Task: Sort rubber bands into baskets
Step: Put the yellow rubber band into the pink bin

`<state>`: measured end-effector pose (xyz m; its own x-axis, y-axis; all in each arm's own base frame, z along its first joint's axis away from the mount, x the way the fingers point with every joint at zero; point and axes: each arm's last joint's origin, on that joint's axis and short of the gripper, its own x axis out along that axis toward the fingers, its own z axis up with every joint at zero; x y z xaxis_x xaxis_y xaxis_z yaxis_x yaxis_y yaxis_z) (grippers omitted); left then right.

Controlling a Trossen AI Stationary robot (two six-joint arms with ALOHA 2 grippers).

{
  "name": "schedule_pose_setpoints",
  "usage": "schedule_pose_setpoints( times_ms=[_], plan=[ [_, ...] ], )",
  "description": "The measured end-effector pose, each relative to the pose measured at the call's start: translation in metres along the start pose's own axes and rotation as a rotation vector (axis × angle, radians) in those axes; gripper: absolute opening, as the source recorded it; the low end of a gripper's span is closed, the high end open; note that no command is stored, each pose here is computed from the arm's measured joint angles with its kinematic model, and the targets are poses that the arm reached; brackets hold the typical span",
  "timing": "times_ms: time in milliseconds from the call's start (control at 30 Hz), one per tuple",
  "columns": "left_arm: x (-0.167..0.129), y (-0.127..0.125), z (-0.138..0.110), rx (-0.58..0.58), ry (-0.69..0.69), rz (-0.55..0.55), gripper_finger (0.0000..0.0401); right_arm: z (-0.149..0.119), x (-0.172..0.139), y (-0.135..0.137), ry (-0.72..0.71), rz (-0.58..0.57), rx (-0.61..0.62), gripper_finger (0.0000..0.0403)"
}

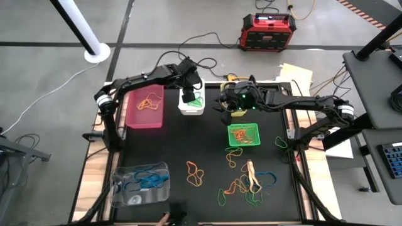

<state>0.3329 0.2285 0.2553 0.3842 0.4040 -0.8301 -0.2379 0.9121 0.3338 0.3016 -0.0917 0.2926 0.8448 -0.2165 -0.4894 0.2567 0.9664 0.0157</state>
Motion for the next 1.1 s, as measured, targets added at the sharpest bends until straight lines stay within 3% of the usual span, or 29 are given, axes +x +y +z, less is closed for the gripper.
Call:
schedule_pose_setpoints(
  times_ms=[100, 233, 367, 700, 833, 1100],
  plan=[
    [-0.008, -0.001, -0.003, -0.012, 0.025, -0.015, 0.0130, -0.004, 0.000, 0.001, 0.040, 0.011, 0.027, 0.0171],
    [-0.042, -0.008, -0.003, -0.062, -0.022, -0.069, 0.0136, -0.015, -0.001, 0.013, 0.158, 0.069, 0.056, 0.0171],
    [-0.083, -0.022, -0.010, -0.070, -0.169, -0.156, 0.0133, -0.024, -0.007, 0.038, 0.292, 0.122, 0.095, 0.0171],
    [-0.164, -0.074, -0.055, -0.028, -0.550, -0.154, 0.0123, -0.046, -0.030, 0.127, 0.457, 0.315, 0.002, 0.0171],
    [-0.182, -0.086, -0.071, -0.041, -0.614, -0.185, 0.0123, -0.062, -0.040, 0.153, 0.528, 0.342, 0.077, 0.0171],
    [-0.204, -0.100, -0.090, -0.035, -0.684, -0.232, 0.0123, -0.098, -0.054, 0.197, 0.692, 0.292, 0.266, 0.0171]
  ],
)
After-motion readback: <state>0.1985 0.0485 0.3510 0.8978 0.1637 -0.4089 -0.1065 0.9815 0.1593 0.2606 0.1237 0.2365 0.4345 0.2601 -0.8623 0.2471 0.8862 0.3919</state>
